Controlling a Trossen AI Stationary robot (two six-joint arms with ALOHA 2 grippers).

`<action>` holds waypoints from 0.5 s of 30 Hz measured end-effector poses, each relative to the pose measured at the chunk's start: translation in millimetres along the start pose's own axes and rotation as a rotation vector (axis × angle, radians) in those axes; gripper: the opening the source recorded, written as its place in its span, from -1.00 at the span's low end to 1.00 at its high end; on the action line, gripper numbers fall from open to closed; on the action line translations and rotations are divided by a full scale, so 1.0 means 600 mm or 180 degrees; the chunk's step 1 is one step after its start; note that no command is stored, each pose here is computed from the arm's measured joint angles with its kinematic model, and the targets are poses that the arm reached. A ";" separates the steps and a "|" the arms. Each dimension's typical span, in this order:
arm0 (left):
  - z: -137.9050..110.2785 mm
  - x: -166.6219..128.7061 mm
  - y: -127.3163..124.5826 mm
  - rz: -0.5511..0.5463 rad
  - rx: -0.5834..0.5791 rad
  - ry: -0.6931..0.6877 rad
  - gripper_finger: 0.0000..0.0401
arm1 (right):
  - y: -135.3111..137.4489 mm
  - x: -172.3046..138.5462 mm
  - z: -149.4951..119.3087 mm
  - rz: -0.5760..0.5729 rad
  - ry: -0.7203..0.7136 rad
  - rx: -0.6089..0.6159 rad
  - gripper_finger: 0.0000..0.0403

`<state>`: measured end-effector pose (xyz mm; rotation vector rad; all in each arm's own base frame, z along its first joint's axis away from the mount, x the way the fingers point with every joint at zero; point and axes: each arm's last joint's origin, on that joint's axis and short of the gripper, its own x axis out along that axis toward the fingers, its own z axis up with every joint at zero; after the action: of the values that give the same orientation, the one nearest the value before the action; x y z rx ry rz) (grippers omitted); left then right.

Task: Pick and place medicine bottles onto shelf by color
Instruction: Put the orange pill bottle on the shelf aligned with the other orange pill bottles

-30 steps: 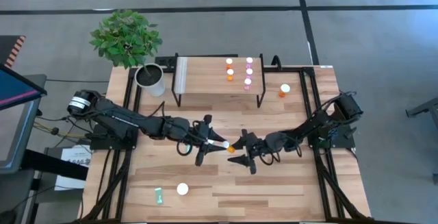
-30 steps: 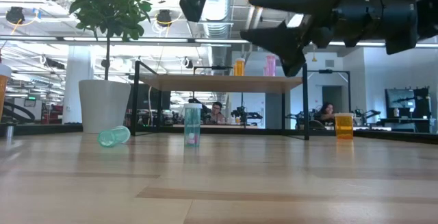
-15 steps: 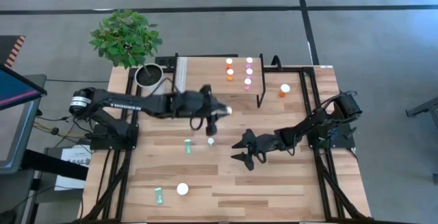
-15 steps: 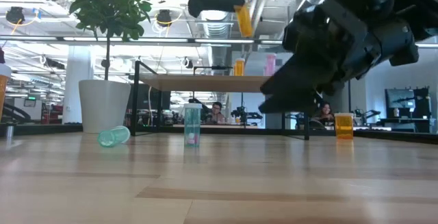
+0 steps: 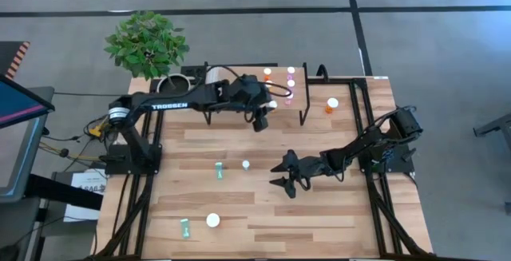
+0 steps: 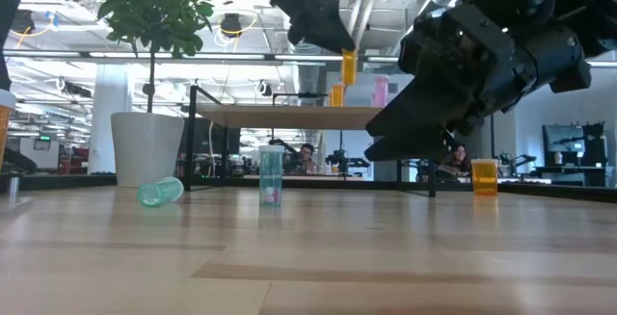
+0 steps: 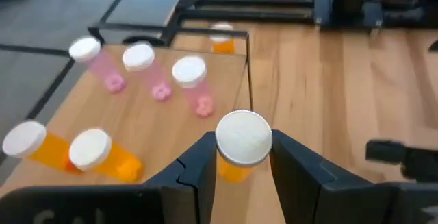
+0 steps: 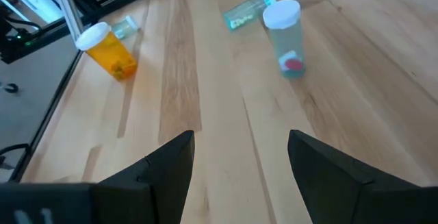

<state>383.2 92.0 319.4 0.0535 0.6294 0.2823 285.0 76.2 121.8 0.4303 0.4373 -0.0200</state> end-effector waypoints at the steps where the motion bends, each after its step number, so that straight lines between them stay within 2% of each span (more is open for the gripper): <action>1: -0.002 0.004 0.002 0.0008 0.0016 0.0031 -0.47 | 0.000 0.000 0.000 0.0004 -0.0007 -0.0011 0.29; 10: -0.014 0.016 0.047 0.0167 -0.0126 0.0095 -0.41 | -0.002 0.000 0.002 -0.0009 -0.0019 -0.0037 0.29; 15: -0.020 0.017 0.063 0.0115 -0.0178 0.0174 -0.42 | -0.002 0.000 0.002 -0.0006 -0.0017 -0.0037 0.29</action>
<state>374.5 130.5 308.8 0.0035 0.6749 0.3369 285.5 74.9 122.1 0.4182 0.4324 -0.0203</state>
